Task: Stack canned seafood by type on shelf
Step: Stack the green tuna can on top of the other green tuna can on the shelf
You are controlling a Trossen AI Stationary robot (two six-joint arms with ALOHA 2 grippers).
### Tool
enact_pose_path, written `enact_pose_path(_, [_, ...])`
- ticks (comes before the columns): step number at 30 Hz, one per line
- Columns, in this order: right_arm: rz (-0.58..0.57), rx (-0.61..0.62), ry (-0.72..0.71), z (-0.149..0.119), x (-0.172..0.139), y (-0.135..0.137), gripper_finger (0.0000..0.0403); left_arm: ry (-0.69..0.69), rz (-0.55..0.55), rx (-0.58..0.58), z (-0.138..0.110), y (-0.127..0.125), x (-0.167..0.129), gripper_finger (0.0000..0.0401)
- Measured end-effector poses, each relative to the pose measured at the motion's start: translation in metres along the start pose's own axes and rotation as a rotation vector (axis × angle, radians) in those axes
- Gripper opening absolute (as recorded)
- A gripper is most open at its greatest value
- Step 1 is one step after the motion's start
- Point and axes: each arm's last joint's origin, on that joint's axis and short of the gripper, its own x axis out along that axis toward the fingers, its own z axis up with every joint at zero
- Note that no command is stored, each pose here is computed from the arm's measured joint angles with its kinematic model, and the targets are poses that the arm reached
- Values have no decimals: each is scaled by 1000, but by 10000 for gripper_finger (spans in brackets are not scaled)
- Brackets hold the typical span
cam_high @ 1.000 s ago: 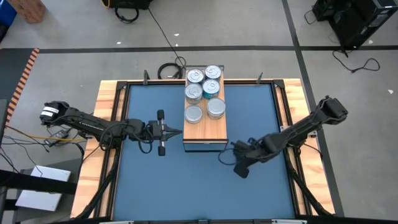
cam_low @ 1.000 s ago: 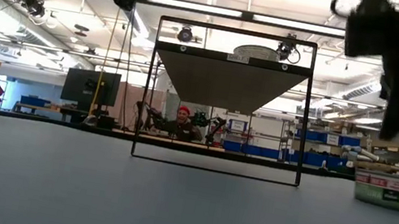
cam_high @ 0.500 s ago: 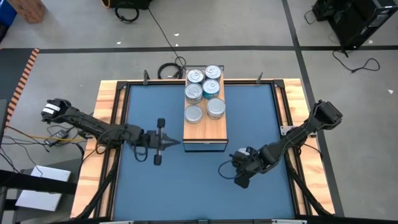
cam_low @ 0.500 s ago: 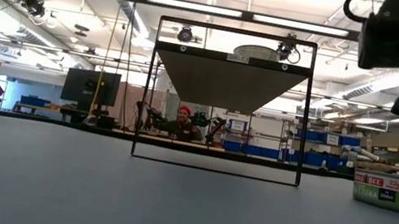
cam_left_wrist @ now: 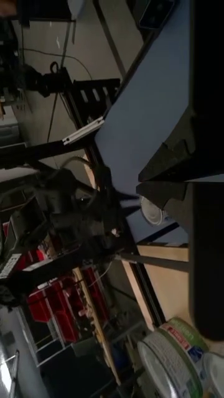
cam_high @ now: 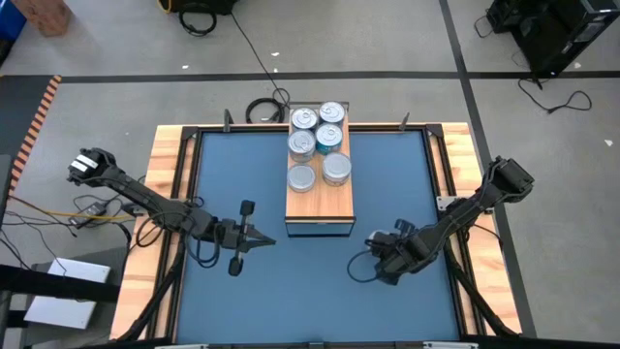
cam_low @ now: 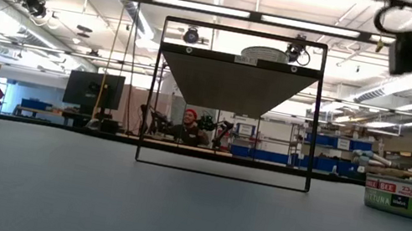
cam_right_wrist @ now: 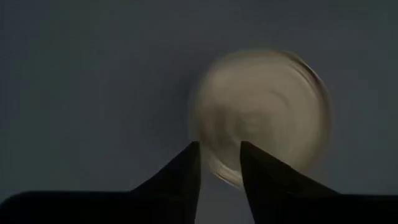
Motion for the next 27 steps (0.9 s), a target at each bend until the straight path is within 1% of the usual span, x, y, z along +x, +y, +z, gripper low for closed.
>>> enact_pose_path(3, [-90, 32, 53, -7, 2, -9, 79, 2, 5, -20, 0, 0, 0, 1])
enact_pose_path(5, [-130, 61, 62, -10, 6, -14, 43, 4, 7, -23, 0, 0, 0, 1])
enact_pose_path(6, [-145, 72, 67, -13, 9, -17, 24, 4, 7, -26, 0, 0, 0, 1])
enact_pose_path(8, [-152, 92, 64, -15, 13, -19, 9, 4, 7, -40, 0, 0, 0, 1])
enact_pose_path(13, [-138, 131, 96, -21, 23, -24, 16, 14, 6, -39, -1, 0, 0, 1])
enact_pose_path(14, [-113, 138, 107, -21, 25, -22, 13, 15, 8, -39, -1, 0, 0, 1])
enact_pose_path(16, [-25, 152, 101, -17, 28, -13, 6, 16, 8, -39, -1, 0, 0, 1])
enact_pose_path(18, [42, 123, 99, -15, 25, -9, 6, 14, 9, -41, -1, 0, 0, 1])
enact_pose_path(20, [158, 118, 57, -8, 25, 2, 12, 20, 8, -40, -2, 0, 0, 1])
enact_pose_path(22, [171, 113, 54, -7, 23, 4, 19, 16, 9, -41, -2, 0, 0, 1])
enact_pose_path(24, [216, 99, 23, -2, 15, 11, 25, 18, 11, -41, -2, 0, 0, 1])
enact_pose_path(25, [214, 94, 10, 0, 11, 13, 28, 16, 11, -42, -1, 0, 0, 1])
enact_pose_path(27, [149, 79, -5, -1, 5, 11, 37, 16, 11, -42, -1, 0, 0, 1])
